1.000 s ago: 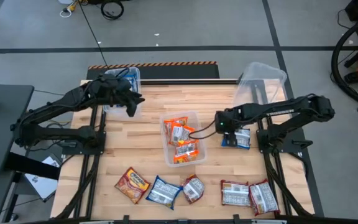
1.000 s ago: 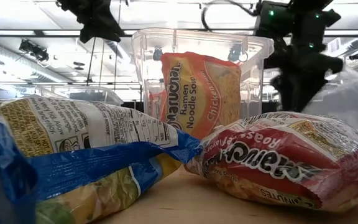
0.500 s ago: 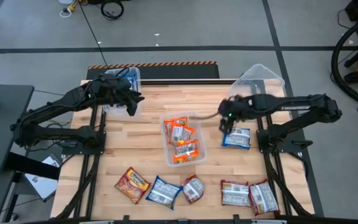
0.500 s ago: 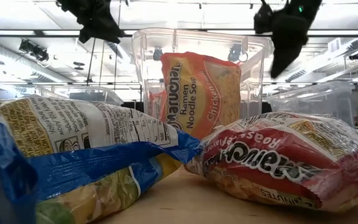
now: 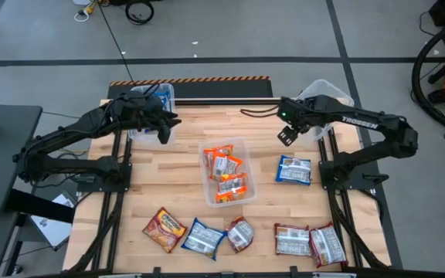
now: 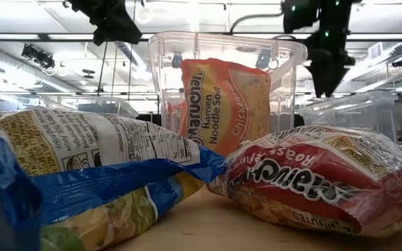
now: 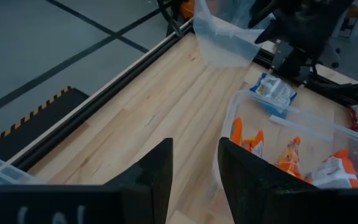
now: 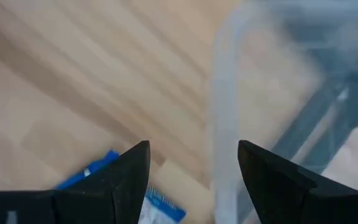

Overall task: Sort Maruchan noodles
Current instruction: Adjust the right transparent bin

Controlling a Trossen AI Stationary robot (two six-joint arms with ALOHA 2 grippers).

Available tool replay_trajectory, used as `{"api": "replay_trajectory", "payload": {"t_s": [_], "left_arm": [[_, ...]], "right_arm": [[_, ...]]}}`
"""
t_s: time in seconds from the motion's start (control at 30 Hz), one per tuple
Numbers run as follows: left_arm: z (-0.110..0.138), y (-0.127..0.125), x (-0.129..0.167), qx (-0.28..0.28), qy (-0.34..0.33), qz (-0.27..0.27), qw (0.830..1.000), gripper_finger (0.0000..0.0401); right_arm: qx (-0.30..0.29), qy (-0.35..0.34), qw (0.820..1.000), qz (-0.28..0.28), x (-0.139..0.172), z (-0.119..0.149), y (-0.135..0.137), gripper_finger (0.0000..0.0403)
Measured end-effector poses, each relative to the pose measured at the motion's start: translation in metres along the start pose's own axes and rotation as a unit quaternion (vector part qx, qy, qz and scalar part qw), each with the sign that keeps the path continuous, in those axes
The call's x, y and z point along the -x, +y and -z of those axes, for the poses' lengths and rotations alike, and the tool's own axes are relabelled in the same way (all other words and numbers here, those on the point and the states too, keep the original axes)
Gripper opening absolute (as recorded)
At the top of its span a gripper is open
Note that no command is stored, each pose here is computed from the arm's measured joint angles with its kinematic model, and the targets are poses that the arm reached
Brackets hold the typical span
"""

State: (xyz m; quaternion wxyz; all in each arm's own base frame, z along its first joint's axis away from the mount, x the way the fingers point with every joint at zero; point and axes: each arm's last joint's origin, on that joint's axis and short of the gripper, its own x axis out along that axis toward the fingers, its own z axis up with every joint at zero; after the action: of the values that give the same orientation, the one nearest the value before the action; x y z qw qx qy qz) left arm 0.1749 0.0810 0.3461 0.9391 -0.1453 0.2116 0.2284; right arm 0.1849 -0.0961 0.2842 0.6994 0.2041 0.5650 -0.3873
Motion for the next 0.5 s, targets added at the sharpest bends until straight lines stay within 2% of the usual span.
{"api": "replay_trajectory", "payload": {"t_s": [0.17,0.27,0.4,0.5], "left_arm": [[0.000,0.000,0.000,-0.005,0.000,0.002,1.000,0.0133],[0.000,0.000,0.000,-0.006,0.000,0.002,1.000,0.0133],[0.000,0.000,0.000,-0.004,0.001,0.003,1.000,0.0133],[0.000,0.000,0.000,-0.003,0.002,0.006,1.000,0.0133]], "right_arm": [[0.039,0.042,0.998,0.017,-0.021,-0.005,-0.004,0.0242],[0.069,0.056,0.996,0.015,-0.026,-0.007,-0.002,0.0225],[0.054,0.064,0.996,0.031,-0.026,-0.005,-0.003,0.0194],[0.045,0.053,0.996,0.056,-0.022,-0.002,-0.005,0.0188]]}}
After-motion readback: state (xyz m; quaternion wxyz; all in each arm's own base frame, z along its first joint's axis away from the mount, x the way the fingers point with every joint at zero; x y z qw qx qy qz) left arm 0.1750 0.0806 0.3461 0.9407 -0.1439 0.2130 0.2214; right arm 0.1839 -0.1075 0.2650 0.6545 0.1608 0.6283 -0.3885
